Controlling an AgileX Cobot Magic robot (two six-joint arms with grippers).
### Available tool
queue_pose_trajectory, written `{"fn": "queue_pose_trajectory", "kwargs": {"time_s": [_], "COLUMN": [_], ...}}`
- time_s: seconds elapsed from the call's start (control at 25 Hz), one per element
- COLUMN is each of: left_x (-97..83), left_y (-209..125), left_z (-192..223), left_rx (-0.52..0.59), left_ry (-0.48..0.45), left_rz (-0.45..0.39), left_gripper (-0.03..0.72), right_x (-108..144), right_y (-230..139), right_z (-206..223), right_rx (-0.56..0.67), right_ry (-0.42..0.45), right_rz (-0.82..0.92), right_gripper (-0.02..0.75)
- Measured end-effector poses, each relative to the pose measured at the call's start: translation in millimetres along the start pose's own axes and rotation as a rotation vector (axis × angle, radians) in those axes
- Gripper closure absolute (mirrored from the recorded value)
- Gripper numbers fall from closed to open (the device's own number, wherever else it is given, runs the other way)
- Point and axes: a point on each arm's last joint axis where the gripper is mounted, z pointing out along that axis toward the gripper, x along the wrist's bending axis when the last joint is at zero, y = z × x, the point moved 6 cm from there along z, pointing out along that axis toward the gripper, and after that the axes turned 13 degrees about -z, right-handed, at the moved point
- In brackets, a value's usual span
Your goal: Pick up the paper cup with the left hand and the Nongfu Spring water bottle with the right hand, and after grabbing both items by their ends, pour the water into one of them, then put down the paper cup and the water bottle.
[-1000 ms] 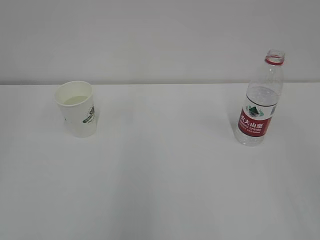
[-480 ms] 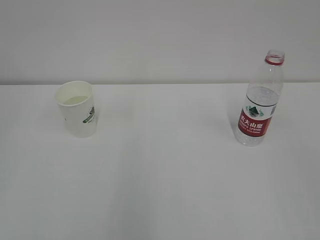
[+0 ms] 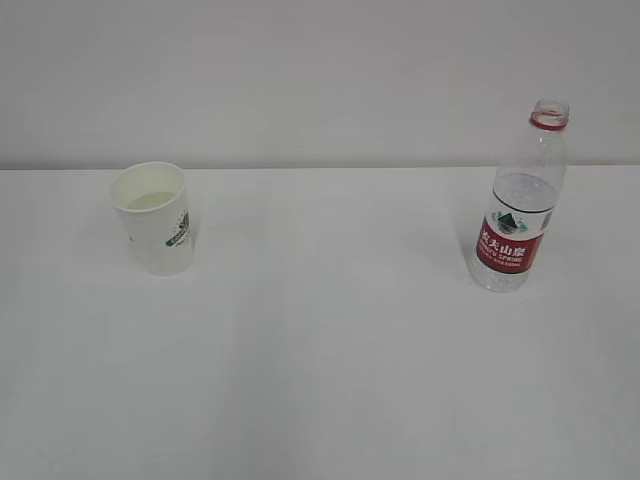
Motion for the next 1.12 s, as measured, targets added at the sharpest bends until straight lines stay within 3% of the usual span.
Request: {"fn": "queue_pose_trajectory", "kwargs": {"time_s": [0.56, 0.92, 1.12], "left_x": [0.6, 7.4, 6.5], "left_y": [0, -12, -9], "left_z": [3, 20, 23], "left_rx": [-0.007, 0.041, 0.016], "left_ry": [0.002, 0.033, 0.024], "left_rz": [0.001, 0.007, 0.009], "left_gripper": [0.239, 0.24, 0.244], "right_x": [9, 8, 9], "right_y": [-36, -42, -45], "right_z": [21, 30, 37], "right_rx": [0.059, 0.073, 0.078], "right_ry": [0.012, 0.0, 0.0], "right_rz": [-0.002, -0.009, -0.011], "right_gripper": [0.151, 0.15, 0.15]}}
